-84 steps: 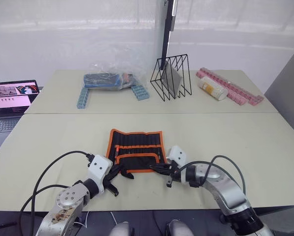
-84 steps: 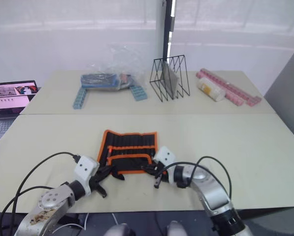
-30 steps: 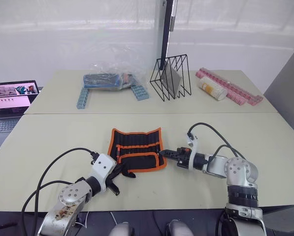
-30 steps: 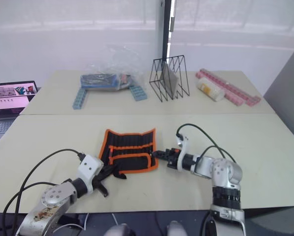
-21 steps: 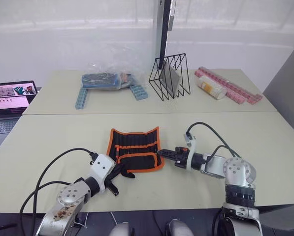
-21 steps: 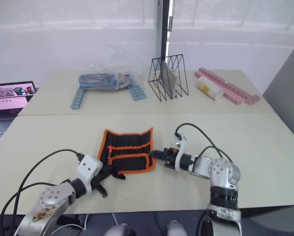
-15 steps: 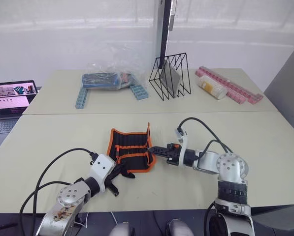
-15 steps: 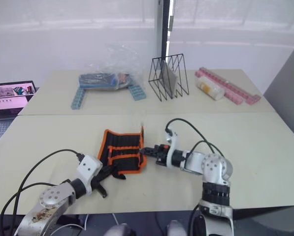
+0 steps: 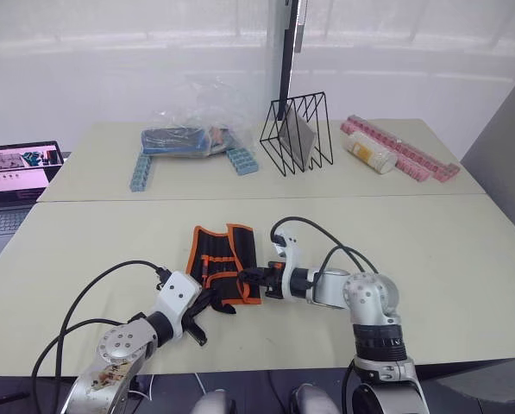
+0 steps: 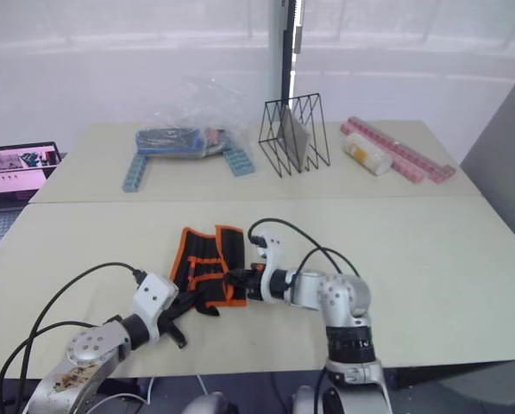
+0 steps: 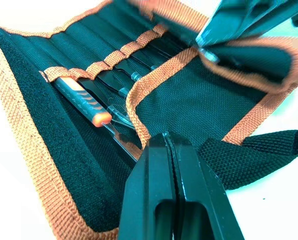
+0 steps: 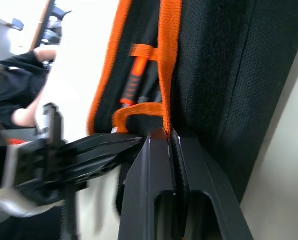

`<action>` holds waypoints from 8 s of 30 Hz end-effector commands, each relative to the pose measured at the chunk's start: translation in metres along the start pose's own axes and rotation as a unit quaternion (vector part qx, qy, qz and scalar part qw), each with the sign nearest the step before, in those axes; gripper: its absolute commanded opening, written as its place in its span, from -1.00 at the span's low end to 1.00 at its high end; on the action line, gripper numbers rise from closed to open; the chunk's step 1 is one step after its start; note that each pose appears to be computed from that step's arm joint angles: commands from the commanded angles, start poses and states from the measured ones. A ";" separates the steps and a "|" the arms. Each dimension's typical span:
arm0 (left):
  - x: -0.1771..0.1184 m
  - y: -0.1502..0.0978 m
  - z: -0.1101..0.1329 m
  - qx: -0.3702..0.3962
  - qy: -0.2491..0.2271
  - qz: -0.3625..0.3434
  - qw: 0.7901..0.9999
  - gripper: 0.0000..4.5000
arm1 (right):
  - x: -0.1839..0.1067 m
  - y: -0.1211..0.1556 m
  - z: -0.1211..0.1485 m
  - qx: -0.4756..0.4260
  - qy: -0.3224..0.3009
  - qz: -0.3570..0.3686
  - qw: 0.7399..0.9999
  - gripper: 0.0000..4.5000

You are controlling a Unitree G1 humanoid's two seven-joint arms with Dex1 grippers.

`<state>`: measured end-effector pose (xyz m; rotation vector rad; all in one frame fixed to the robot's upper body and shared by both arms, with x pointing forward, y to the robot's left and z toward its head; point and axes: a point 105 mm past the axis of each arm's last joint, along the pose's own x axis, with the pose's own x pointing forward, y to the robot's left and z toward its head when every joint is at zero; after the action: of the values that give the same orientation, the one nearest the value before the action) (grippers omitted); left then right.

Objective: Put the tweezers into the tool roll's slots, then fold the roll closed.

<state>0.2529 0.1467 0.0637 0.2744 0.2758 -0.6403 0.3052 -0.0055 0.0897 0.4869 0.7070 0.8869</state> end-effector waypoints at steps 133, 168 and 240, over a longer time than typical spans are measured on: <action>-0.035 0.074 0.005 -0.230 -0.014 0.079 0.970 -0.99 | 0.013 -0.019 0.022 -0.437 -0.050 0.032 0.897 -1.00; 0.042 -0.004 0.039 -0.214 -0.024 -0.123 0.969 -0.99 | 0.019 -0.024 0.004 -0.425 -0.013 0.009 0.905 -1.00; 0.012 0.028 0.061 -0.074 -0.071 -0.189 0.977 -0.72 | 0.021 -0.042 0.007 -0.396 0.016 -0.008 0.918 -1.00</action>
<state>0.2877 0.1461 0.1207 -0.0062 0.2608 -0.9747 0.3467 -0.0072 0.0865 -0.2442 0.2159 1.0905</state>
